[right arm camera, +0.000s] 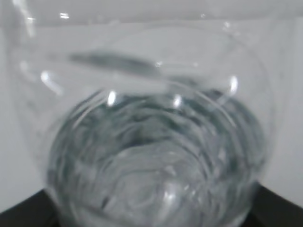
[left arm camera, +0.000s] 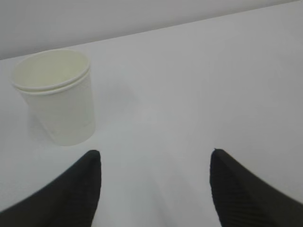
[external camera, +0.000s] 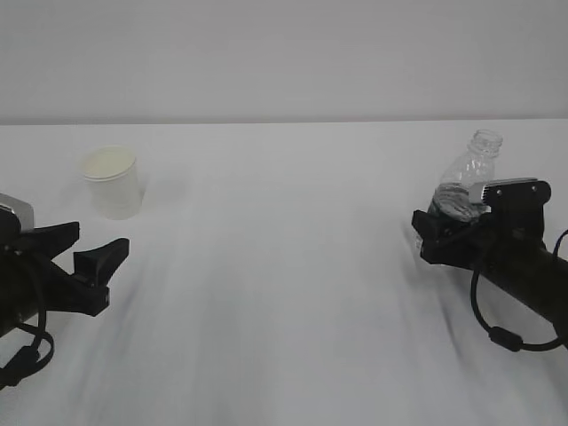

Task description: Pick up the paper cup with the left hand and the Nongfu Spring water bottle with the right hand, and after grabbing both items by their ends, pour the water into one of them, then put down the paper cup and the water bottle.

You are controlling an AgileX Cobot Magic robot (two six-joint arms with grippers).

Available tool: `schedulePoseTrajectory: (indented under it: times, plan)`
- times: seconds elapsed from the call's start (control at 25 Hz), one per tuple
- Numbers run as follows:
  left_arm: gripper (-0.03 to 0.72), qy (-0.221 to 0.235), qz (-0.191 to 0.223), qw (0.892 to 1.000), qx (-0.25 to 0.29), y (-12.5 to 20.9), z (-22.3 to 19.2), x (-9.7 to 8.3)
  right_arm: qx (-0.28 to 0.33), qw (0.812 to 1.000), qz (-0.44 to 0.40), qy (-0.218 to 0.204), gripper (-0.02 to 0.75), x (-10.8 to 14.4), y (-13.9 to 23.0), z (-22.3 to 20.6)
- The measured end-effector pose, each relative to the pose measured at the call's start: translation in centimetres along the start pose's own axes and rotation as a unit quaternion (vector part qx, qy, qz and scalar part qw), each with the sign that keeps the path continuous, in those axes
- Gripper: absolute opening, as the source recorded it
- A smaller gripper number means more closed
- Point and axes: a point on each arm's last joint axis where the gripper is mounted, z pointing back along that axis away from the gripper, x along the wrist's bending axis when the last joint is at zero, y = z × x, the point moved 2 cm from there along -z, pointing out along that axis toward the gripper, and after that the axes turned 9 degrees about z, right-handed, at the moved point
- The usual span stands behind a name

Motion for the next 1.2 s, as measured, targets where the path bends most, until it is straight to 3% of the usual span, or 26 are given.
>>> schedulePoseTrajectory:
  times: [0.76, 1.2]
  plan:
    - [0.513, 0.000, 0.000, 1.000, 0.000, 0.0, 0.0, 0.0, 0.005, 0.998, 0.058, -0.009, 0.428, 0.3, -0.5, 0.7]
    - [0.513, 0.001, 0.000, 1.000, -0.001, 0.0, 0.0, 0.0, 0.006, 0.998, 0.065, 0.001, 0.419, 0.8, -1.8, 3.8]
